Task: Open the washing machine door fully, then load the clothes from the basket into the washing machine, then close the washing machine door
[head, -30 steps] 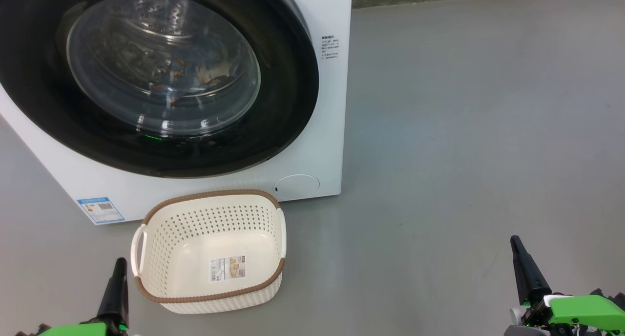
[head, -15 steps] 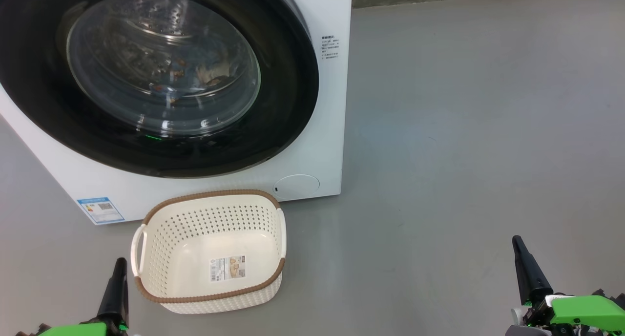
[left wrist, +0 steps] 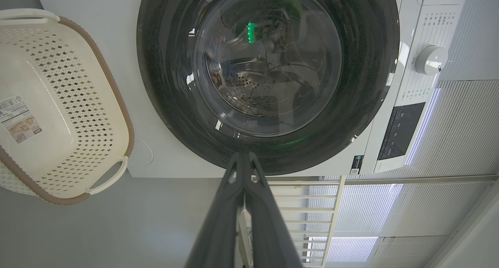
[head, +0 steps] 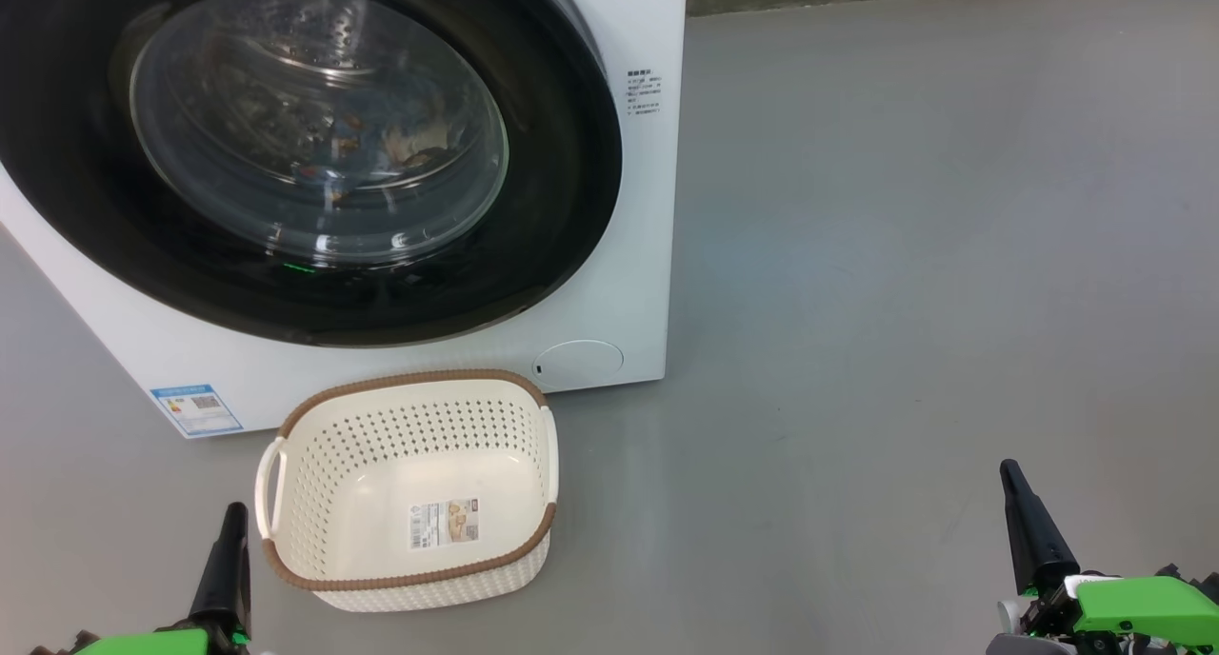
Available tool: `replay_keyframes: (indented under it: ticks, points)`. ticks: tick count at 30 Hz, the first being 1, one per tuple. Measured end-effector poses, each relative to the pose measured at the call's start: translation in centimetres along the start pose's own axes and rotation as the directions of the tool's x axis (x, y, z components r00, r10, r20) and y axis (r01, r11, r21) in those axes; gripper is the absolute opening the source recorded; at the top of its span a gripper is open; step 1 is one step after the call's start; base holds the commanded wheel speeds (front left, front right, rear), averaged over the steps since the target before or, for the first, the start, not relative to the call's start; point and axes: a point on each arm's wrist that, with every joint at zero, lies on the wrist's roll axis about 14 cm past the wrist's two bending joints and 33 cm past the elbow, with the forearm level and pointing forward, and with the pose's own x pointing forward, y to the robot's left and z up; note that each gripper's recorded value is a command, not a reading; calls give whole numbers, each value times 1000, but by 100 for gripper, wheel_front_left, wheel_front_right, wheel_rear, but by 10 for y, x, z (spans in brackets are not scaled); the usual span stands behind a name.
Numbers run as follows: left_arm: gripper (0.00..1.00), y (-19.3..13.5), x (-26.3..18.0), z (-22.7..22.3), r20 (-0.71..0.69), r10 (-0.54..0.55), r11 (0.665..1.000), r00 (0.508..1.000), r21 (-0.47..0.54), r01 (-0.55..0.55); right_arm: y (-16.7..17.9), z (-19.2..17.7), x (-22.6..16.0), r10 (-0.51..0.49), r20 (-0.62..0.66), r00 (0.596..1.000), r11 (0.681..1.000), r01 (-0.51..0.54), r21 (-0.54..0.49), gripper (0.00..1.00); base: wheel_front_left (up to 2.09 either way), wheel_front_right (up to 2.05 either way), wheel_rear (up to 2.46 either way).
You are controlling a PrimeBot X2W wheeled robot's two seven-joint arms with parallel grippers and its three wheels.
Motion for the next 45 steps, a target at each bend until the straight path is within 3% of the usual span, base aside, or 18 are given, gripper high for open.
replay_keyframes:
  ticks: [45]
  points:
    - [0, 0, 0, 0, 0, 0, 1000, 1000, 0, 0, 0, 1, 0, 0, 3, 1000, 1000, 0, 2, 0, 0, 0, 0]
